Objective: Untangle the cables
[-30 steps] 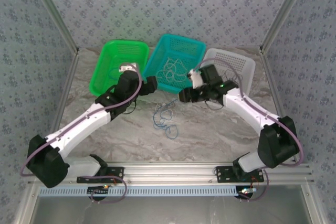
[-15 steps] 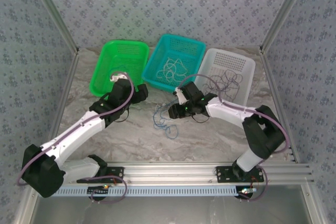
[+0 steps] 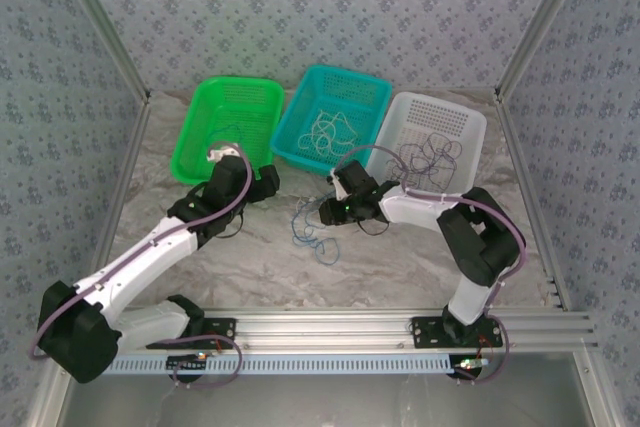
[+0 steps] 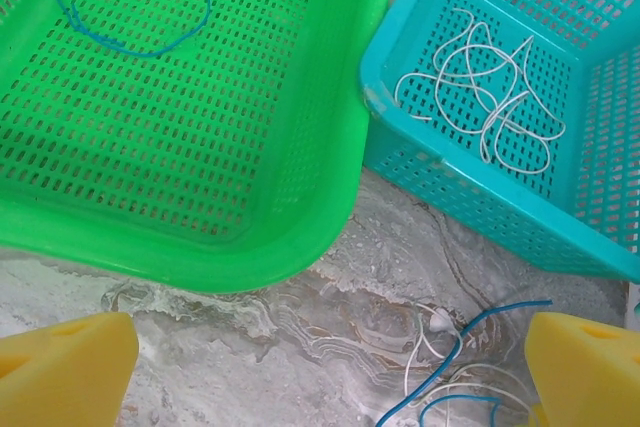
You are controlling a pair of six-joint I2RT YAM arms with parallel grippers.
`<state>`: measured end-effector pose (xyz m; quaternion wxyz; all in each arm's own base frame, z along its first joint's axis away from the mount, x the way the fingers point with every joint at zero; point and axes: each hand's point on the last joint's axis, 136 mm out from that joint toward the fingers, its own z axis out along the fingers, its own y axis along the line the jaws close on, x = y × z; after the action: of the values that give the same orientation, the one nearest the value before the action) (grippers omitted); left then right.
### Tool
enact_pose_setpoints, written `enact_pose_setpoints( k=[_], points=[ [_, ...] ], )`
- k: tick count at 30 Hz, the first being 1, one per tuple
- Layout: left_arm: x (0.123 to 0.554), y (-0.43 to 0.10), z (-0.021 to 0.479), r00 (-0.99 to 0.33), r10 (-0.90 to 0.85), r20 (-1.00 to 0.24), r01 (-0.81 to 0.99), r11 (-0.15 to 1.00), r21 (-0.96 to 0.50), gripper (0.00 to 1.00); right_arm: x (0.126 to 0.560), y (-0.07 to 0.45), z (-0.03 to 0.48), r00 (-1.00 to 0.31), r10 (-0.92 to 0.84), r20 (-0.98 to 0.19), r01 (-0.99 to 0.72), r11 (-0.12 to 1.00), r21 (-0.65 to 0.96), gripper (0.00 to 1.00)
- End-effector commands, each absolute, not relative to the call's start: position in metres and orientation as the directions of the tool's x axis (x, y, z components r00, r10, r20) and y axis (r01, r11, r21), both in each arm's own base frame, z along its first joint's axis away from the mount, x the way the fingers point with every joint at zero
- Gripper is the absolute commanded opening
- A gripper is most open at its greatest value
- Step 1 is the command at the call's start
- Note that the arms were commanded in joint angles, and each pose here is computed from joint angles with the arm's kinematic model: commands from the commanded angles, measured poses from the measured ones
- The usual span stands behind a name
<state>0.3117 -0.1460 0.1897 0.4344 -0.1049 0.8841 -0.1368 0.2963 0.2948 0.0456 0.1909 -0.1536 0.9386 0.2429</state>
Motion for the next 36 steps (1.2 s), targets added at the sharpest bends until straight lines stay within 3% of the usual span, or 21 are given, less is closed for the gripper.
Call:
enact_pose_setpoints(
  k=[1, 6, 8, 20, 28, 36],
  points=[
    [0.313, -0.145, 0.197, -0.582, -0.331, -0.743, -0.070, 0.931, -0.359, 1.00, 0.305, 0.302, 0.045, -0.871, -0.175, -0.459, -0.374, 0.842, 0.389, 0.31],
    [0.312, -0.145, 0.196, -0.584, -0.331, -0.741, -0.070, 0.930, -0.360, 0.99, 0.302, 0.300, 0.046, -0.872, -0.180, -0.455, -0.375, 0.844, 0.384, 0.06],
    [0.313, -0.145, 0.197, -0.583, -0.331, -0.742, -0.070, 0.931, -0.359, 0.99, 0.299, 0.296, 0.055, -0.866, -0.182, -0.466, -0.383, 0.841, 0.382, 0.00],
    [0.319, -0.175, 0.198, -0.616, -0.297, -0.730, 0.050, 0.910, -0.412, 0.99, 0.245, 0.275, 0.159, -0.718, -0.391, -0.576, -0.637, 0.701, 0.319, 0.00],
    [0.318, -0.232, 0.219, -0.636, -0.202, -0.745, 0.317, 0.811, -0.491, 0.96, 0.233, 0.274, 0.243, -0.578, -0.329, -0.747, -0.742, 0.593, 0.312, 0.00],
    [0.311, -0.267, 0.204, -0.706, -0.149, -0.692, 0.395, 0.729, -0.559, 0.84, 0.240, 0.265, 0.264, -0.508, -0.259, -0.821, -0.742, 0.616, 0.265, 0.00]
  ],
)
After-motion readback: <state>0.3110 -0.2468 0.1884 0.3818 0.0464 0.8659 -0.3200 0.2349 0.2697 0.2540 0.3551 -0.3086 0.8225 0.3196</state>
